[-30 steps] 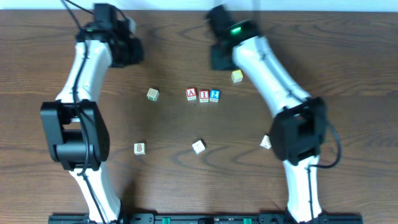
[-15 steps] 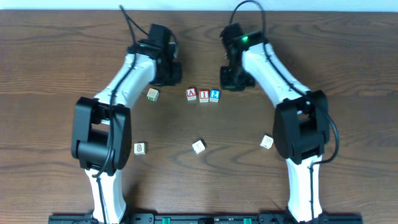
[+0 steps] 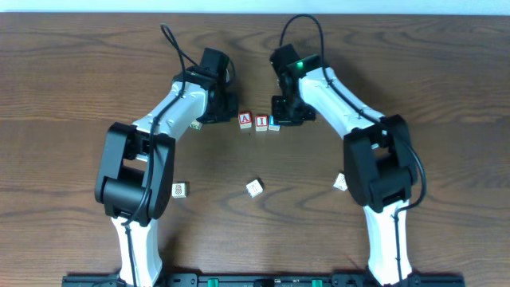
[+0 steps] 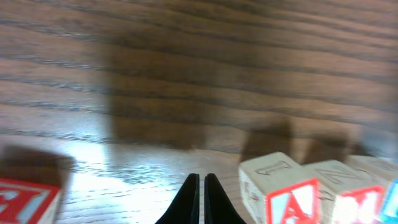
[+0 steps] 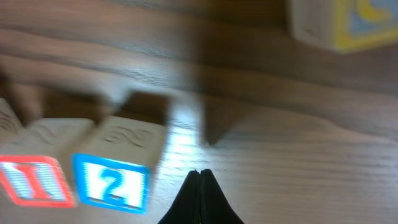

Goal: Spell out Ai2
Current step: 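Bring both grippers to the ends of the A-I-2 block row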

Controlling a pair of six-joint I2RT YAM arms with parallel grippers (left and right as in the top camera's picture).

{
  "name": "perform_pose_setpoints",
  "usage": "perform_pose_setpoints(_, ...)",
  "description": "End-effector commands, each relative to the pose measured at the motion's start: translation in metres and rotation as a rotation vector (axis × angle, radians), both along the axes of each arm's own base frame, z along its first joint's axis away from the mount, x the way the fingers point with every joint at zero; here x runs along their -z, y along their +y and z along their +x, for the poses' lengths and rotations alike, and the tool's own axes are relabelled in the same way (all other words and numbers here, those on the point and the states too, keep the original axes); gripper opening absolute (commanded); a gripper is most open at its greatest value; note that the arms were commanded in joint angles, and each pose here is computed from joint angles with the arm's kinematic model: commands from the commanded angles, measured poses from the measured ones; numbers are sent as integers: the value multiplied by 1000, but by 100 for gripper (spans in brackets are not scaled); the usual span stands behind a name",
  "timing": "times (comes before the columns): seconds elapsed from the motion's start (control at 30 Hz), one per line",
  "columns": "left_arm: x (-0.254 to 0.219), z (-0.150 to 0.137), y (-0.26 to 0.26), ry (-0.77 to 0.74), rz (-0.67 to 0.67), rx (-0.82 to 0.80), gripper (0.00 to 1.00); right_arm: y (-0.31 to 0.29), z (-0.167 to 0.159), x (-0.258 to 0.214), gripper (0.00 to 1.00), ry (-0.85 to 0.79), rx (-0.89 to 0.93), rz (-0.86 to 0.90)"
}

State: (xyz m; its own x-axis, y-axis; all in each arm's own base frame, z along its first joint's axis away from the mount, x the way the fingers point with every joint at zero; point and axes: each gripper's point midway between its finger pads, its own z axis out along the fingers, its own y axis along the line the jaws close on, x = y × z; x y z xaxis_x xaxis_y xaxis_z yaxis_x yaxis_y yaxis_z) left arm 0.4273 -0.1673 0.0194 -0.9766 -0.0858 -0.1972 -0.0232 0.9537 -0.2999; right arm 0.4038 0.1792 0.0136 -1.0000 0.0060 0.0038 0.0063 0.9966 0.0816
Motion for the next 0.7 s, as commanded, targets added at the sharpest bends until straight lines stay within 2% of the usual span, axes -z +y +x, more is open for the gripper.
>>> perform_pose_setpoints(0.0, 3, 0, 5, 38, -130, 6, 6, -22, 15, -16, 1, 15, 37, 217)
perform_pose_setpoints(0.07, 4, 1, 10, 42, -155, -6, 6, -17, 21, -18, 1, 14, 43, 368)
perform_pose_setpoints(0.33, 11, -8, -3, 75, -292, -36, 6, 18, 13, -6, 1, 21, 35, 573)
perform_pose_setpoints(0.5, 13, -11, -11, 84, -380, -51, 6, 28, 15, -10, 1, 11, 16, 622)
perform_pose_setpoints(0.67, 15, -13, -14, 86, -409, -54, 6, 35, 14, -11, 1, 7, -2, 624)
